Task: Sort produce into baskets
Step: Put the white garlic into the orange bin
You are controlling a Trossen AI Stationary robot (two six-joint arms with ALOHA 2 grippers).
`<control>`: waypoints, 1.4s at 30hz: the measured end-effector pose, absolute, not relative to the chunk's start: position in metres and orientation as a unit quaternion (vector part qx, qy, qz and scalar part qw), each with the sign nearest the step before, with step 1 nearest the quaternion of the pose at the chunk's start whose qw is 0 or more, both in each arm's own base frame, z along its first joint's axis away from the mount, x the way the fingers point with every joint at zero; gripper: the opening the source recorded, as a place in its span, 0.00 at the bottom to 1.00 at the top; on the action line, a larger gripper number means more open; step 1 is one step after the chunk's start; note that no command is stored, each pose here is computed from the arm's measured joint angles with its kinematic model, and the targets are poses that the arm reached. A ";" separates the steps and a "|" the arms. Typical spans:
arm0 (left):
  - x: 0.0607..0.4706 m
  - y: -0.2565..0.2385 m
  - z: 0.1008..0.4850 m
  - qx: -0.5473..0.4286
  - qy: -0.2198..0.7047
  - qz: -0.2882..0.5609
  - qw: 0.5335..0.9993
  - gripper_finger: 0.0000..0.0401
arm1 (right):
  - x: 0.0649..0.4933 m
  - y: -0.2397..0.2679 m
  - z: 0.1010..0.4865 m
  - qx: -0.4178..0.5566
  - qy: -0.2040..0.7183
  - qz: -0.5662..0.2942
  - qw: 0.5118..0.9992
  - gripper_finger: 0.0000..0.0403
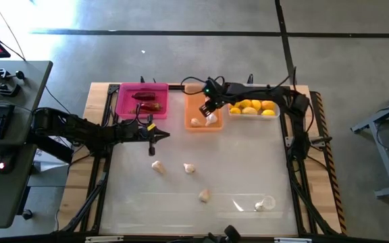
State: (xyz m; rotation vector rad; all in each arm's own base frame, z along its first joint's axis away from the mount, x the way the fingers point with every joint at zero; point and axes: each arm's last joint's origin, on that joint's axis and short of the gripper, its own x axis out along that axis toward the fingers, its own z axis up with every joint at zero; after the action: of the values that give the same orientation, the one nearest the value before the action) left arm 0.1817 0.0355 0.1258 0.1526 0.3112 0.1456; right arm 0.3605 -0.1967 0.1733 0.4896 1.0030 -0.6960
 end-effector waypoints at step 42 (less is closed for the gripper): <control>0.185 0.036 0.130 0.083 0.147 0.076 0.983 0.02 | 0.365 -0.052 0.216 -0.010 0.357 -0.300 0.884 0.05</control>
State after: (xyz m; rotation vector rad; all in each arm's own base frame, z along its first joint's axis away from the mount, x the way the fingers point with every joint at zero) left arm 0.1851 0.0363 0.1298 0.1662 0.2961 0.1525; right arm 0.3654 -0.0519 0.2161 -0.0198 0.7432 -0.6253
